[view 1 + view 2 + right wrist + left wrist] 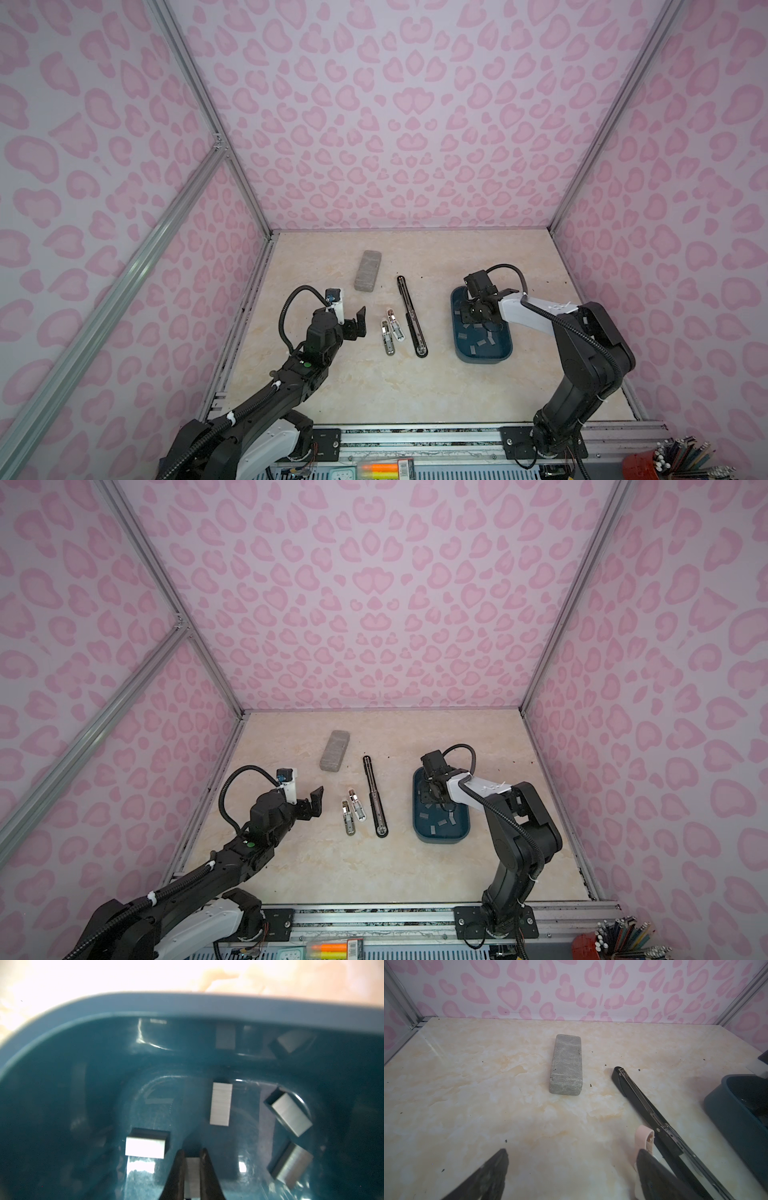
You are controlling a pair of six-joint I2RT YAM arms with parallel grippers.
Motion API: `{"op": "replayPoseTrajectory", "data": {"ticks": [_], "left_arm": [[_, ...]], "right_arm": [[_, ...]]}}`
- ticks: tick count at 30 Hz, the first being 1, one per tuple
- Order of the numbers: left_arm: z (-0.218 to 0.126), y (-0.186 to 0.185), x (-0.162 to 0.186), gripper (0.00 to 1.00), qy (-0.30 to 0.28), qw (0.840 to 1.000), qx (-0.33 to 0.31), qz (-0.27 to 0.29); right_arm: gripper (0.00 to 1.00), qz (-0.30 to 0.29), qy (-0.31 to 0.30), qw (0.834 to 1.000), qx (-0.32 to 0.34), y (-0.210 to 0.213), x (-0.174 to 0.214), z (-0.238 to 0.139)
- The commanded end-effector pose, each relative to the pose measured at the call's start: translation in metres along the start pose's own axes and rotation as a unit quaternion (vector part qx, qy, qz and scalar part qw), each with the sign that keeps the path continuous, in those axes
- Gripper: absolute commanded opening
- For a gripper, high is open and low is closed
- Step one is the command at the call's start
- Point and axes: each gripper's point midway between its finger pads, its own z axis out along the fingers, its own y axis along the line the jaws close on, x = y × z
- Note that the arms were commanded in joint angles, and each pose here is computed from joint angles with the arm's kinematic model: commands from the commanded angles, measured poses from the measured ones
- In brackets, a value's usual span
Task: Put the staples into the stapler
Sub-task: 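Lift the staple strip and carry it over the black stapler's channel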
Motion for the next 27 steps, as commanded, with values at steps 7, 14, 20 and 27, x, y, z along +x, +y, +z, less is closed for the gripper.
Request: {"op": "replayPoseTrajectory", "data": {"ticks": [7, 14, 20, 27], "left_arm": [[-0.006, -0.005, -0.008, 0.97, -0.019, 1.0, 0.019, -0.011], [-0.002, 0.006, -0.005, 0.97, -0.01, 1.0, -0.016, -0.024], [0.002, 0.002, -0.002, 0.97, 0.001, 1.0, -0.007, -0.023], [-0.009, -0.004, -0.001, 0.97, -0.01, 0.999, 0.03, -0.031]], "right_arm": [[0.1, 0.007, -0.062, 0.998, 0.02, -0.005, -0.01, -0.049], [0.1, -0.029, -0.187, 0.982, -0.004, 0.043, -0.03, -0.111], [0.09, -0.079, -0.26, 0.959, -0.083, 0.12, -0.022, -0.143], [0.07, -0.094, -0.285, 0.945, -0.134, 0.189, 0.004, -0.137]]}}
